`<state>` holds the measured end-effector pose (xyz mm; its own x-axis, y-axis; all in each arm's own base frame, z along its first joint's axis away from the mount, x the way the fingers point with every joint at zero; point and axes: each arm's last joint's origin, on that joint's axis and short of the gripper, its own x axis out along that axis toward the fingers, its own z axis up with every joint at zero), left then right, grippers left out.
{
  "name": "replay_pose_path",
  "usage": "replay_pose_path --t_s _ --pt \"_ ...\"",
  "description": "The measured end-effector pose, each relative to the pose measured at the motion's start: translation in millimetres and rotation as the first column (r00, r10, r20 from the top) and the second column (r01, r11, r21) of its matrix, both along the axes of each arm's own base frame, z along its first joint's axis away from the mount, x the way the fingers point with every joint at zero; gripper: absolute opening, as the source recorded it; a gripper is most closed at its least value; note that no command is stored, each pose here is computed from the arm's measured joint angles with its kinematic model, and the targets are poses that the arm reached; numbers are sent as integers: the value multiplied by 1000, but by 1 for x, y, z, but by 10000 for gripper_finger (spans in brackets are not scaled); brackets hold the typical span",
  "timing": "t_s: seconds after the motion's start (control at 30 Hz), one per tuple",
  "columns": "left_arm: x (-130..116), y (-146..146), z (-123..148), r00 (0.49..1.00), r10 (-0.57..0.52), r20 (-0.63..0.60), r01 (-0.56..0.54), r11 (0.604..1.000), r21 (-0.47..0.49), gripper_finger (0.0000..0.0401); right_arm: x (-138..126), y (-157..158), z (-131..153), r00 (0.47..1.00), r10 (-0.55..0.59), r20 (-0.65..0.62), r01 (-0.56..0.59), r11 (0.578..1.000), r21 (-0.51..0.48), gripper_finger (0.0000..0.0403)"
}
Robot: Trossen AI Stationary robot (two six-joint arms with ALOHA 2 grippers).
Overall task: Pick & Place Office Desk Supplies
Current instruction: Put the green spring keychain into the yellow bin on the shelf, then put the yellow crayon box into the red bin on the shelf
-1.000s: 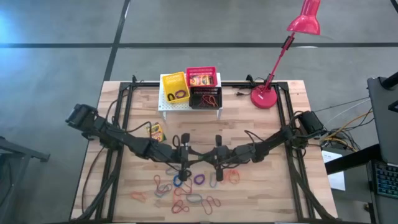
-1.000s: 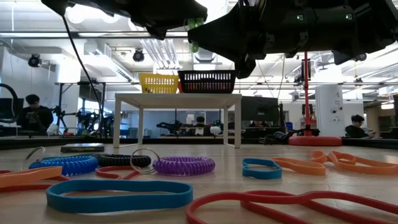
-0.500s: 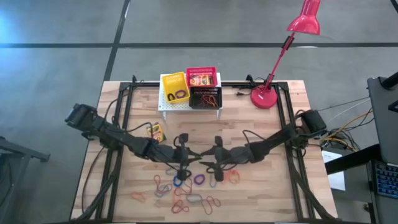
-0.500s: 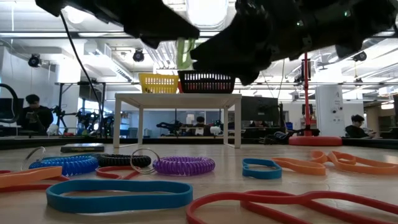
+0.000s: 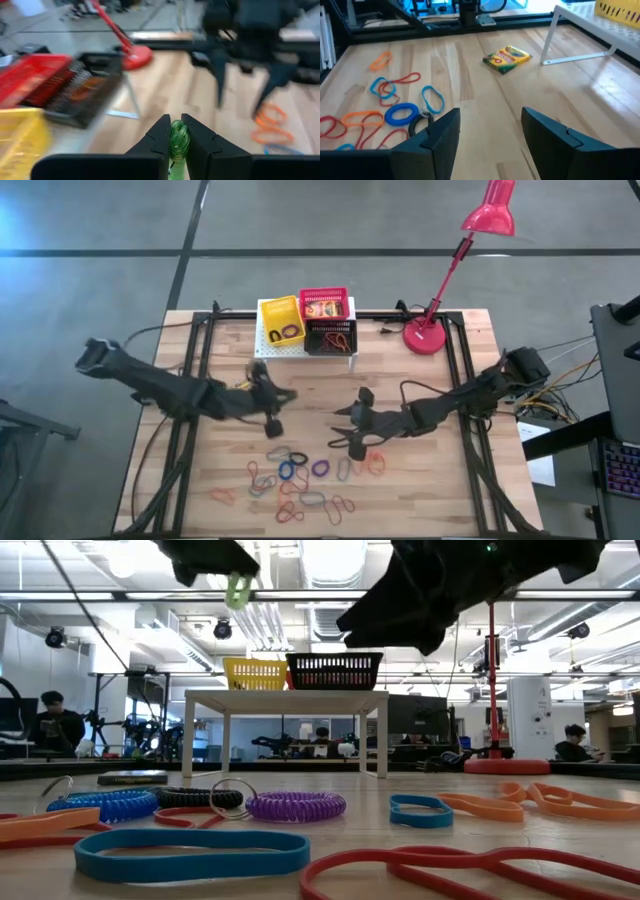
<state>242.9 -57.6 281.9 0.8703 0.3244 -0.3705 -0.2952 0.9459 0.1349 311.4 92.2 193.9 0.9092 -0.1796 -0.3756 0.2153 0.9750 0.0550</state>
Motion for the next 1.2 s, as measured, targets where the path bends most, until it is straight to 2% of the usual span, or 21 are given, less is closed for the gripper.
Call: replay_pose_path --t_s 0.13,0.3,0.47,0.67,0.83,0.93,1.2 --pt "-17 30 22 993 99 64 -97 995 -22 40 3 1 -4 1000 2 6 -2 1000 -3 196" --pt "-23 77 32 981 170 96 -164 984 -63 41 8 3 -13 1000 7 7 -6 1000 -11 190" --pt "-22 135 29 968 244 64 -235 965 -115 41 11 3 -15 1000 15 20 -15 999 -28 187" --pt "-23 196 10 947 321 0 -315 928 -197 41 12 4 -14 999 18 35 -17 999 -29 187" --pt "-18 215 -12 933 348 -86 -359 906 -224 43 12 4 -14 999 18 36 -17 999 -29 187" --pt "-14 219 -18 928 352 -118 -369 911 -182 51 12 4 -14 999 18 34 -17 999 -30 187" --pt "-11 224 -24 913 384 -137 -401 907 -131 132 12 4 -14 999 18 34 -17 999 -30 187"
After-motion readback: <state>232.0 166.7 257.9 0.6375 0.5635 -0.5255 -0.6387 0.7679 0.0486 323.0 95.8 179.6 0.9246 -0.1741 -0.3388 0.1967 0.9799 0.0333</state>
